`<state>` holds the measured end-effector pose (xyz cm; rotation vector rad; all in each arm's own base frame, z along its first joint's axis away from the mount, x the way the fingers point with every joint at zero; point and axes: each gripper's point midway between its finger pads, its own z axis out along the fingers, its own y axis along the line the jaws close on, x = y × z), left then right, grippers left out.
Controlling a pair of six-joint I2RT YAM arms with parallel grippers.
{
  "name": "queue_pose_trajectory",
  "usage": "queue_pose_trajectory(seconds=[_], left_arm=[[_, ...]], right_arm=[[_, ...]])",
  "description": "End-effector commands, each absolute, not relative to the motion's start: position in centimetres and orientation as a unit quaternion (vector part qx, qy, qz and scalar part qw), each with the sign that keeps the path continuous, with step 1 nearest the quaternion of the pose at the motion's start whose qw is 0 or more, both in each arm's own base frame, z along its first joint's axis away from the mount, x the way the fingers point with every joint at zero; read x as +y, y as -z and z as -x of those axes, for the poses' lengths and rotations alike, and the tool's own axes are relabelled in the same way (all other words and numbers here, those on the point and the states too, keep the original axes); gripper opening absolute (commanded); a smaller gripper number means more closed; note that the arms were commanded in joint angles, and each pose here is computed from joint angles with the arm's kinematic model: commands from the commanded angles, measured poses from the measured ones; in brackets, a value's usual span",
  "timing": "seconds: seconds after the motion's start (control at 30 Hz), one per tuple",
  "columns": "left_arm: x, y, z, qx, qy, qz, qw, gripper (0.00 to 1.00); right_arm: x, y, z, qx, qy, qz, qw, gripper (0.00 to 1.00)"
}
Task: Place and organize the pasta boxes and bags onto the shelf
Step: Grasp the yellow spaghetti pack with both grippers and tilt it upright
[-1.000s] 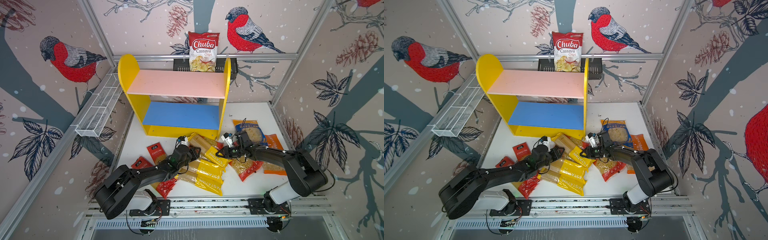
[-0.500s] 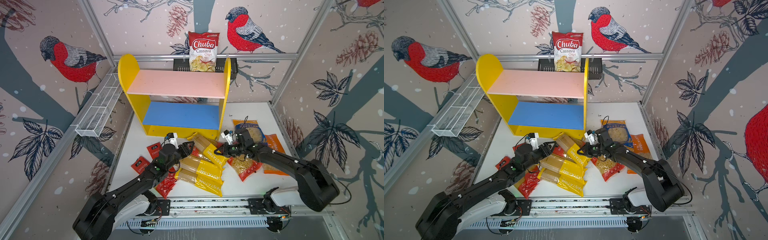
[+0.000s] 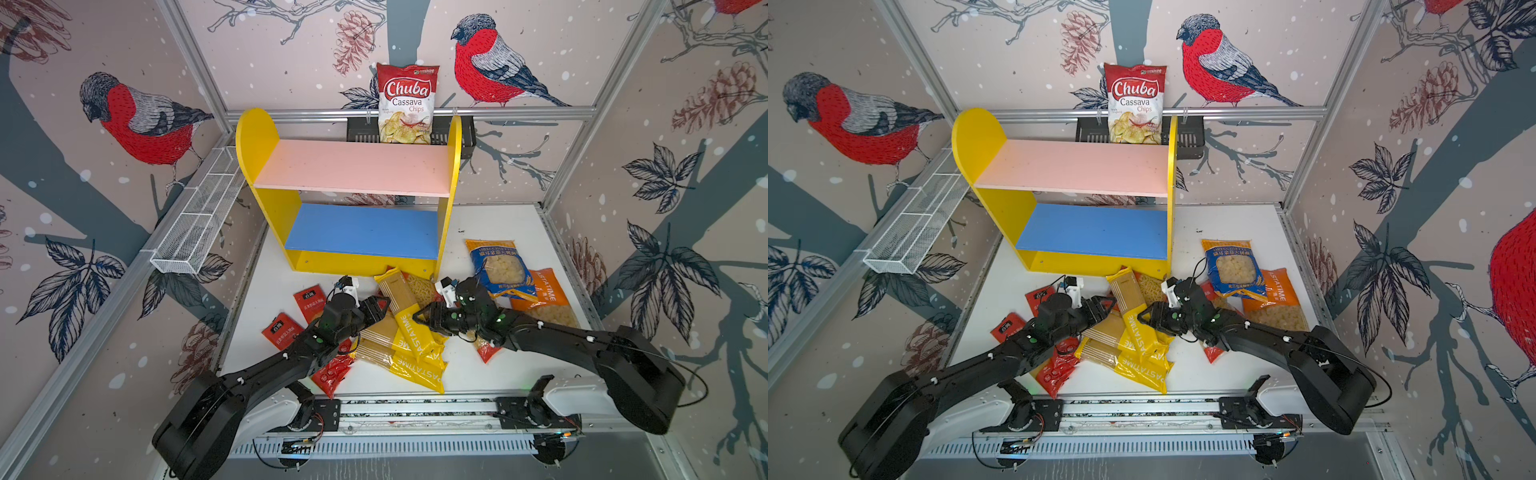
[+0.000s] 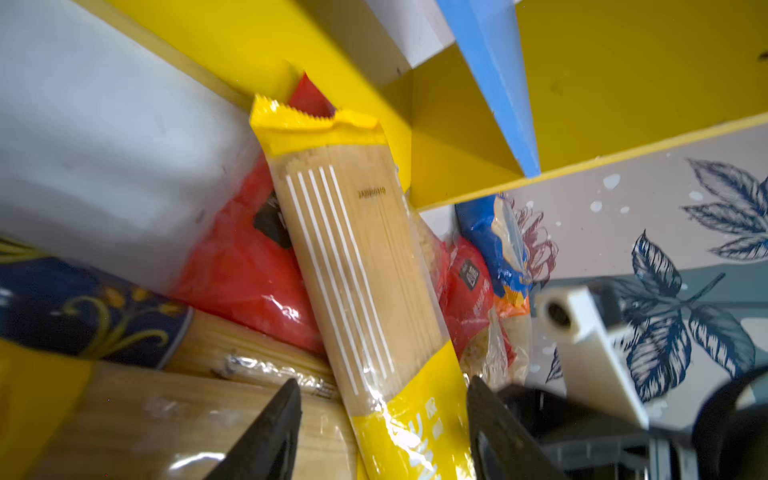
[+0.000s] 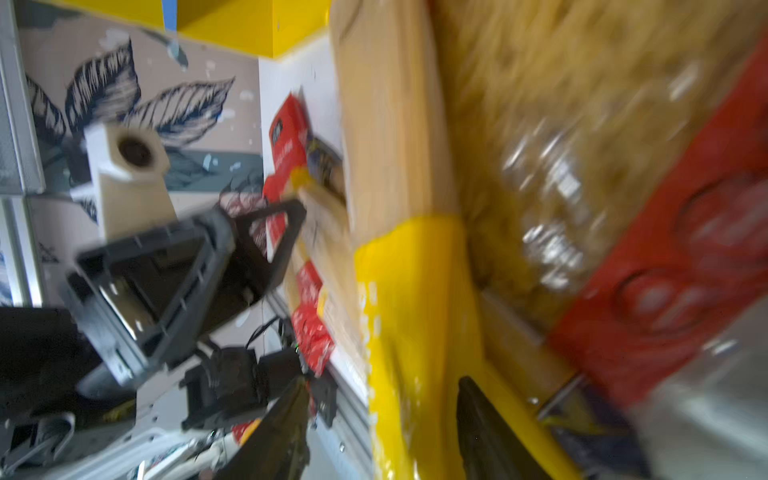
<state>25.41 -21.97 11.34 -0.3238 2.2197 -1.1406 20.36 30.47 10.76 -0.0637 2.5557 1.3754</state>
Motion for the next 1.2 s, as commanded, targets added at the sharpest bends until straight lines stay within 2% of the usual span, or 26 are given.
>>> queue_pose_trajectory(seconds=[0.0, 0.27, 0.37, 0.5, 0.6, 0.9, 1.17], left_arm=[[-23.4, -12.2, -25.6, 0.829, 0.450, 0.105, 0.316, 0.59], [-24.0, -9.7, -25.0, 0.845, 0.438, 0.108, 0.286, 0.49], [-24.1, -9.7, -25.3, 0.844, 0.439, 0.111, 0.285, 0.46], [-23.5, -10.6, -25.8, 0.835, 0.454, 0.117, 0.288, 0.44], [-22.6, -12.1, -26.3, 0.824, 0.464, 0.118, 0.303, 0.44], [-19.3, -16.9, -27.0, 0.790, 0.484, 0.124, 0.354, 0.60], [-17.9, -20.9, -26.9, 0.750, 0.527, 0.125, 0.381, 0.80]], right_arm=[[31.0, -11.7, -20.7, 0.856, -0.495, 0.087, 0.118, 0.58], [33.1, -9.5, -20.8, 0.847, -0.513, 0.114, 0.080, 0.51], [34.2, -9.7, -20.5, 0.839, -0.524, 0.124, 0.077, 0.41], [34.0, -11.0, -20.7, 0.827, -0.542, 0.116, 0.091, 0.22], [34.0, -12.9, -20.5, 0.810, -0.564, 0.122, 0.104, 0.15], [35.0, -15.5, -18.4, 0.778, -0.603, 0.130, 0.116, 0.04], [35.0, -23.0, -19.0, 0.717, -0.650, 0.137, 0.210, 0.00]])
